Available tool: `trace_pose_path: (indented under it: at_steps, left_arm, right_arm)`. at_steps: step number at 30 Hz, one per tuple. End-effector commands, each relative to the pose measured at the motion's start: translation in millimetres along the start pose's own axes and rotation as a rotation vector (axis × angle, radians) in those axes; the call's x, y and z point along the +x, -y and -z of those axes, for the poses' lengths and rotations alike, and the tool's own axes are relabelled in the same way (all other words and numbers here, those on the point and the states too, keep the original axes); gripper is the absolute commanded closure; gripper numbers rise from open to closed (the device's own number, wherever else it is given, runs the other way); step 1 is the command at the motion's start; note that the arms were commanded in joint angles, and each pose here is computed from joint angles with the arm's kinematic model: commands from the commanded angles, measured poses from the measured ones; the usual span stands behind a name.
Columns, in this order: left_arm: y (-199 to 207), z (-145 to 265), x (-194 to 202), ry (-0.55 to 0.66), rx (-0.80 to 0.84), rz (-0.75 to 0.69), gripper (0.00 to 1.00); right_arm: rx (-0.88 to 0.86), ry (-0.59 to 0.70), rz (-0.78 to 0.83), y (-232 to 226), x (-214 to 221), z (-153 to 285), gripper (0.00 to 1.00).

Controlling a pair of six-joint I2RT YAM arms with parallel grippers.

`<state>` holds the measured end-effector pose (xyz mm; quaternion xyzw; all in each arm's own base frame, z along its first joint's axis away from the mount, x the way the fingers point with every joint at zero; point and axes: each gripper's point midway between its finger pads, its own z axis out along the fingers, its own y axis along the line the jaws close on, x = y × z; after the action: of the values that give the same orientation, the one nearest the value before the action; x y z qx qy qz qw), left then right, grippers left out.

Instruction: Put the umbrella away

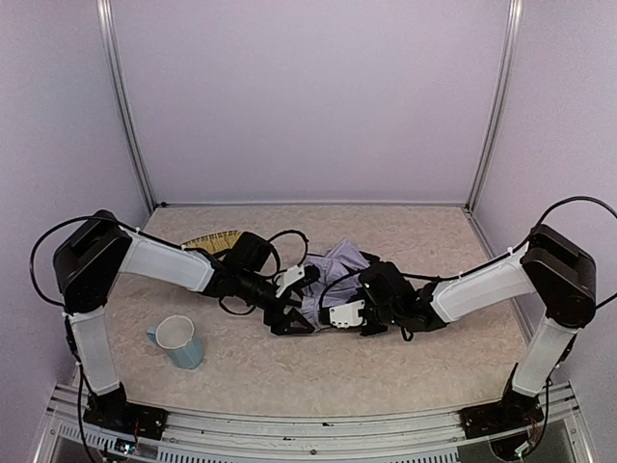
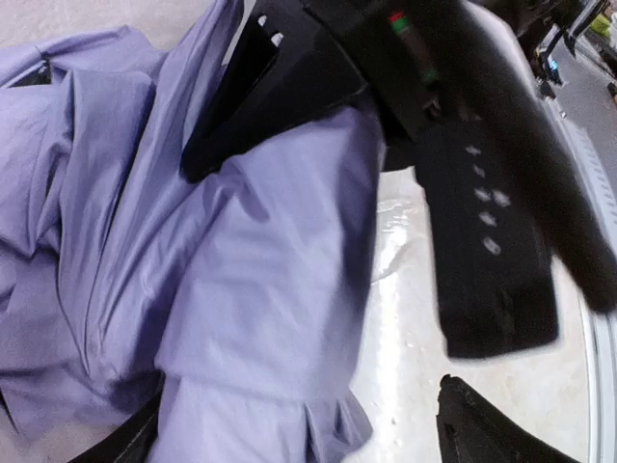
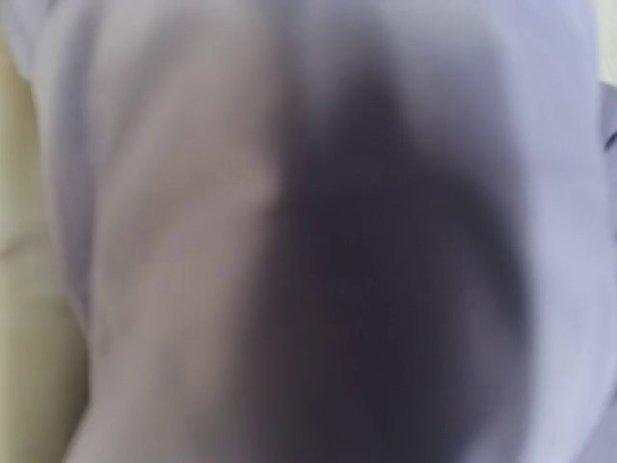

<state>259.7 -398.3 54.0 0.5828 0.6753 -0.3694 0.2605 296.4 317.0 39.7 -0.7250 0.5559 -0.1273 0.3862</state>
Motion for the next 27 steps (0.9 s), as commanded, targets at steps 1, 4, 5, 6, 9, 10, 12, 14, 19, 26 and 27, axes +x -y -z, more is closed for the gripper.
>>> trace_pose_path:
  at_steps: [1, 4, 5, 6, 9, 10, 12, 14, 19, 26, 27]
  left_arm:
    - [-3, 71, -75, 0.349, -0.131, -0.029, 0.11]
    - [7, 115, -96, 0.508, -0.222, -0.08, 0.09]
    - [13, 128, -104, 0.548, -0.245, -0.107, 0.09]
    - [18, 135, -107, 0.568, -0.257, -0.119, 0.09]
    - [29, 144, -105, 0.577, -0.284, -0.124, 0.12]
    - [35, 143, -105, 0.574, -0.292, -0.132, 0.13]
    - [45, 141, -103, 0.563, -0.317, -0.149, 0.16]
    - [57, 137, -104, 0.556, -0.334, -0.174, 0.2]
    - [84, 132, -119, 0.585, -0.335, -0.225, 0.31]
    - [122, 128, -165, 0.713, -0.339, -0.323, 0.44]
    - [125, 128, -173, 0.734, -0.353, -0.327, 0.44]
  right_arm:
    - [-0.004, 0.014, -0.16, 26, -5, 22, 1.0]
    - [-0.012, 0.091, -0.295, 56, -20, 43, 1.0]
    - [-0.03, 0.125, -0.345, 66, -25, 52, 1.0]
    - [-0.053, 0.17, -0.394, 77, -31, 64, 1.0]
    - [-0.182, 0.369, -0.553, 112, -51, 110, 1.0]
    - [-0.21, 0.424, -0.593, 123, -55, 125, 1.0]
    - [-0.231, 0.503, -0.64, 144, -60, 153, 1.0]
    - [-0.235, 0.546, -0.672, 160, -63, 178, 1.0]
    - [-0.193, 0.669, -0.726, 205, -80, 234, 1.0]
    - [-0.126, 0.798, -0.821, 248, -96, 284, 1.0]
    - [-0.11, 0.798, -0.838, 251, -95, 286, 1.0]
